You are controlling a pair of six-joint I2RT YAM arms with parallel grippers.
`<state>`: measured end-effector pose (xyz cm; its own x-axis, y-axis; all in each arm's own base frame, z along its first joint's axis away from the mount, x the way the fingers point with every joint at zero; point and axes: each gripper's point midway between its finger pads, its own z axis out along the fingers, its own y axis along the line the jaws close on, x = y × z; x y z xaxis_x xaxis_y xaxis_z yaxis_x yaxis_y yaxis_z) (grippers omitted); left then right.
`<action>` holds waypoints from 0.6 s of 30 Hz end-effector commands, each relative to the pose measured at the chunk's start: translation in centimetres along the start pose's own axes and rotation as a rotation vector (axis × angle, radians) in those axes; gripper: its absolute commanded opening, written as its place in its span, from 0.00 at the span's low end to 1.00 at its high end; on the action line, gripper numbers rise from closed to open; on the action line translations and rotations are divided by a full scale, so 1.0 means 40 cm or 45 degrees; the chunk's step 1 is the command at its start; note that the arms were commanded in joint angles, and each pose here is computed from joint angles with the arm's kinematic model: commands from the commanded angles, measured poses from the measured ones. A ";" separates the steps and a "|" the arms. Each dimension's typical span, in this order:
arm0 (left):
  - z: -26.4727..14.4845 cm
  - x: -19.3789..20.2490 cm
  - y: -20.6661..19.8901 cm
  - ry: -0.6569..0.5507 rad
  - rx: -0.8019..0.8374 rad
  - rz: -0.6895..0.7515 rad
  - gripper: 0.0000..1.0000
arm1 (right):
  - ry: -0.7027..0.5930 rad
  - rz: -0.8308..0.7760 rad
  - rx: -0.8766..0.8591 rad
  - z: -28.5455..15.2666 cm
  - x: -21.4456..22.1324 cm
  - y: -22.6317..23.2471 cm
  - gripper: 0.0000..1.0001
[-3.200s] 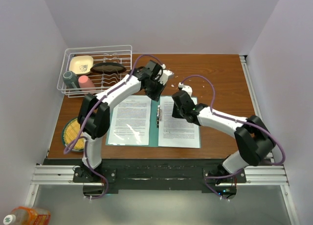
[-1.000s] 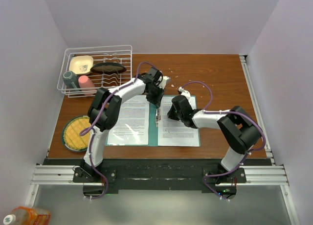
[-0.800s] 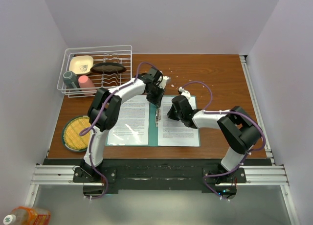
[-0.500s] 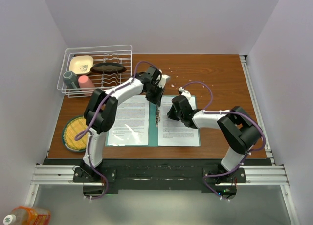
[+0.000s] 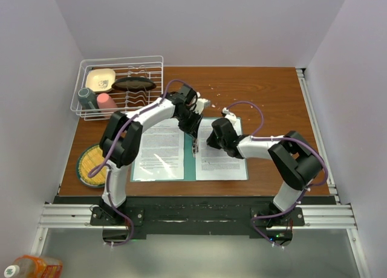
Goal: Put the files into the folder
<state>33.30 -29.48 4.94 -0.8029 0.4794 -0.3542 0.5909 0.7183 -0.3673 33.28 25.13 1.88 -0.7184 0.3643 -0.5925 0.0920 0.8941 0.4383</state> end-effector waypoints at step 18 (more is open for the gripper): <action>-0.082 0.053 -0.113 0.047 0.263 0.034 0.26 | 0.236 -0.080 0.389 -0.011 0.159 -0.220 0.00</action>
<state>30.34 -29.59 7.35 -0.7888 0.5123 -0.3396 0.6144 0.6431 -0.4571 33.54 25.10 1.75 -0.7080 0.4036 -0.5795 0.1330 0.8822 0.4518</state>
